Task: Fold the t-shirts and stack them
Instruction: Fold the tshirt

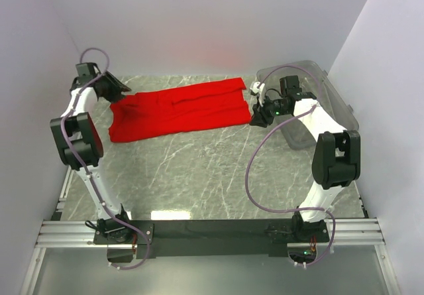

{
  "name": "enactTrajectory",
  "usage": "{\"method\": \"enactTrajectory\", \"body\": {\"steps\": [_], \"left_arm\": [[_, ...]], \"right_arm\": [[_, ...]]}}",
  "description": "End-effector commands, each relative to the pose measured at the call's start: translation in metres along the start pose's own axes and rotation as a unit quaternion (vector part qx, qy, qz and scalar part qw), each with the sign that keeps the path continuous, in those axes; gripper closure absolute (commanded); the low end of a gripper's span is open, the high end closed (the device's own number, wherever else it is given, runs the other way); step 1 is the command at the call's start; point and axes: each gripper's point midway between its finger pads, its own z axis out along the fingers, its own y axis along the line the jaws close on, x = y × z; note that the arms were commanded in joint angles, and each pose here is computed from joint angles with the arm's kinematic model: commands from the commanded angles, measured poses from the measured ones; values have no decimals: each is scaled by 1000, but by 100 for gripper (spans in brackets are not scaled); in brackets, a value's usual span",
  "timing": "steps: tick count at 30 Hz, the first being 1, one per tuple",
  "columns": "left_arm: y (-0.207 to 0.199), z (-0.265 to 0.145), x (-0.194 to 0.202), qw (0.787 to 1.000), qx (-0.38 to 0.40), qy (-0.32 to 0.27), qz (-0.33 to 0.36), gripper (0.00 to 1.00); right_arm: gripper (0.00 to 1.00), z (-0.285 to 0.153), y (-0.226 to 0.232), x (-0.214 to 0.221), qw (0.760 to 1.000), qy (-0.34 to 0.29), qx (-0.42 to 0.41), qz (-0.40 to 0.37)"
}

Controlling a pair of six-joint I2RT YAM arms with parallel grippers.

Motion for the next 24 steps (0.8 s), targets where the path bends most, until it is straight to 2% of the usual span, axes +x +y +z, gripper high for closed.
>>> {"method": "enactTrajectory", "body": {"steps": [1, 5, 11, 19, 24], "left_arm": [[18, 12, 29, 998, -49, 34, 29, 53], [18, 32, 26, 996, -67, 25, 56, 57], [28, 55, 25, 988, -116, 18, 104, 56], [43, 61, 15, 972, -178, -18, 149, 56], [50, 66, 20, 968, -188, -7, 165, 56]], "right_arm": [[60, -9, 1, -15, 1000, -17, -1, -12], [60, -9, 2, -14, 1000, -18, -2, -10], [60, -9, 5, -11, 1000, -16, -2, -7], [60, -8, 6, -9, 1000, -13, -3, -6], [60, -9, 4, -11, 1000, -14, -2, -5]]}}
